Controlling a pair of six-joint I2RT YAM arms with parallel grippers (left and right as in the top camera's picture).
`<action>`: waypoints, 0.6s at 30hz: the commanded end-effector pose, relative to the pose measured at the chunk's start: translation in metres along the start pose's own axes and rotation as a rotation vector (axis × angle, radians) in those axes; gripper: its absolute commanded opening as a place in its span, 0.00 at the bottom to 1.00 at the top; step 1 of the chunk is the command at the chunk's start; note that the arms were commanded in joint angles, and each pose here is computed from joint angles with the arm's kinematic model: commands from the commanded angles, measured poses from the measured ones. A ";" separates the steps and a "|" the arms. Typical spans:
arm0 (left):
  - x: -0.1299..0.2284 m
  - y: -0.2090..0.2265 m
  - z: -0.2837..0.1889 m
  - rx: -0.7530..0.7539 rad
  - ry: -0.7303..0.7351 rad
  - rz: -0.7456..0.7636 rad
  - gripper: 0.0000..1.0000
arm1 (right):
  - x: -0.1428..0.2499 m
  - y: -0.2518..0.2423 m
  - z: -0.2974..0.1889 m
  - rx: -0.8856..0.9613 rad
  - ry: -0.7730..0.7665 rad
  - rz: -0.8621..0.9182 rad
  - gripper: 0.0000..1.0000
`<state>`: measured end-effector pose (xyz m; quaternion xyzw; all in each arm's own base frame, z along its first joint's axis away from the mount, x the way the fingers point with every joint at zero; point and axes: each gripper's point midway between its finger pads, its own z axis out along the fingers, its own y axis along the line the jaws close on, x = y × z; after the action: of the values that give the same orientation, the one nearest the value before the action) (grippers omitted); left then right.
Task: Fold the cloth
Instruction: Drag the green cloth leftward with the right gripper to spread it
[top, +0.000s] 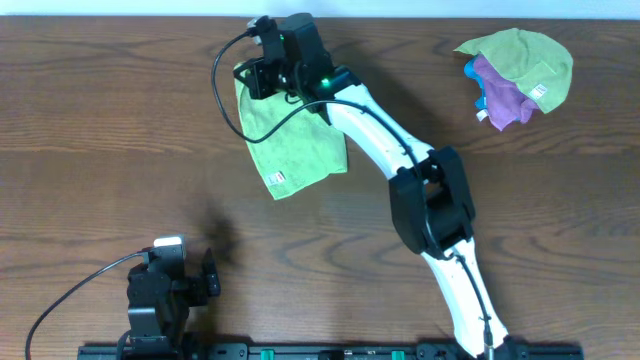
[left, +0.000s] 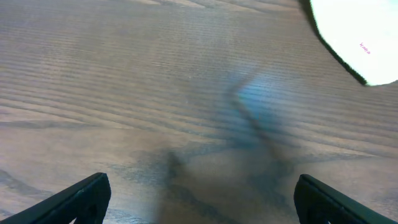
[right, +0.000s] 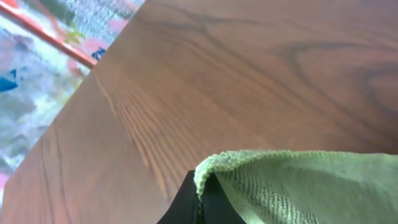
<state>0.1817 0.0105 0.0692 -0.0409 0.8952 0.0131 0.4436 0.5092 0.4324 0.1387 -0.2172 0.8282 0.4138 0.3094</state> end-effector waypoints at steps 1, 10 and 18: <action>0.010 0.002 0.004 -0.011 0.028 0.016 0.95 | -0.003 -0.003 -0.007 0.010 0.013 -0.029 0.01; 0.010 0.002 0.004 -0.011 0.028 0.016 0.95 | -0.028 -0.094 -0.147 0.424 0.098 0.019 0.01; 0.010 0.002 0.004 -0.011 0.028 0.016 0.95 | -0.007 -0.172 -0.347 0.975 0.205 0.192 0.19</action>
<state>0.1818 0.0105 0.0692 -0.0409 0.8952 0.0131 0.4436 0.5061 0.1096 0.1921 -0.0381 0.9678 0.0841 0.2341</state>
